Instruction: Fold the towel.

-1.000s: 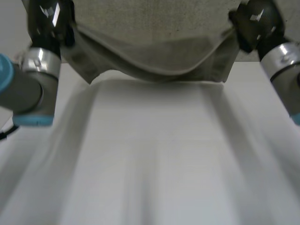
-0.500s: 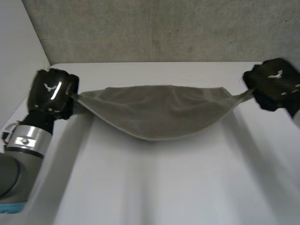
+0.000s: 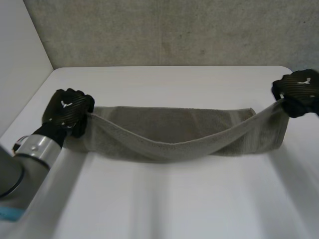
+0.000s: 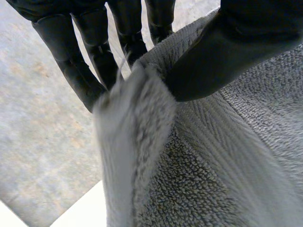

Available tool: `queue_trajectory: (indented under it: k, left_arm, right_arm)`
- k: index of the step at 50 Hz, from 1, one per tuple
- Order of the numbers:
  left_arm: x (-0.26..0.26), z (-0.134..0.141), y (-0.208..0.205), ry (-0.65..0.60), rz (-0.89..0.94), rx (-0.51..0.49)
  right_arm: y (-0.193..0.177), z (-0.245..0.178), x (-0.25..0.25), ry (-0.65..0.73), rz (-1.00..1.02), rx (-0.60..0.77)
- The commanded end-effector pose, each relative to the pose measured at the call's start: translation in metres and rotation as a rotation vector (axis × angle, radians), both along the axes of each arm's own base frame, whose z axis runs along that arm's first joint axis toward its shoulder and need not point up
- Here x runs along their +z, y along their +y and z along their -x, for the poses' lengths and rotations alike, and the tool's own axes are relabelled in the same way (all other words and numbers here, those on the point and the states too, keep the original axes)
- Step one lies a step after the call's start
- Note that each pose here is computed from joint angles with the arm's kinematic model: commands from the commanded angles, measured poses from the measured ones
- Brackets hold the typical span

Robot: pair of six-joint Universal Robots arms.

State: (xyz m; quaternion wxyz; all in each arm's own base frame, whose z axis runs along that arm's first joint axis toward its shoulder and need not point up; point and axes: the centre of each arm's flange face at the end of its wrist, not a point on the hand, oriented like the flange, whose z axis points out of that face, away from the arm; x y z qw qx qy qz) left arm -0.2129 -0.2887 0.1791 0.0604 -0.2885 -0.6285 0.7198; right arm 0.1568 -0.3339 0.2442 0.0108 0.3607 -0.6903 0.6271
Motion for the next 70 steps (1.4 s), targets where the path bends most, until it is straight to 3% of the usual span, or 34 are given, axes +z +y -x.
queue_trajectory:
  k: [1, 11, 18, 33, 41, 51, 59, 70]
  left_arm:
    - [-0.028, 0.02, -0.061, -0.022, -0.031, -0.018]
    - [-0.052, 0.043, -0.119, -0.071, -0.077, 0.03]
    - [-0.062, 0.05, -0.15, -0.097, -0.038, 0.075]
    - [-0.061, 0.057, -0.155, -0.092, -0.012, 0.091]
    - [-0.058, 0.076, -0.133, -0.106, -0.052, 0.055]
    - [0.009, 0.054, -0.103, -0.059, -0.024, 0.139]
    - [0.032, 0.037, -0.05, 0.032, -0.089, 0.139]
    - [0.016, 0.029, -0.005, 0.089, -0.066, 0.122]
  right_arm:
    - [-0.046, -0.033, -0.044, 0.051, -0.045, -0.021]
    - [-0.099, -0.062, -0.08, 0.049, 0.04, -0.084]
    - [-0.115, -0.065, -0.091, 0.055, 0.101, -0.146]
    - [-0.122, -0.068, -0.099, 0.062, 0.131, -0.185]
    - [-0.116, -0.067, -0.1, 0.074, 0.11, -0.251]
    - [-0.061, -0.059, -0.048, 0.063, 0.102, -0.211]
    - [-0.012, -0.057, -0.061, 0.076, -0.018, -0.11]
    - [-0.009, -0.038, -0.096, 0.074, -0.138, -0.091]
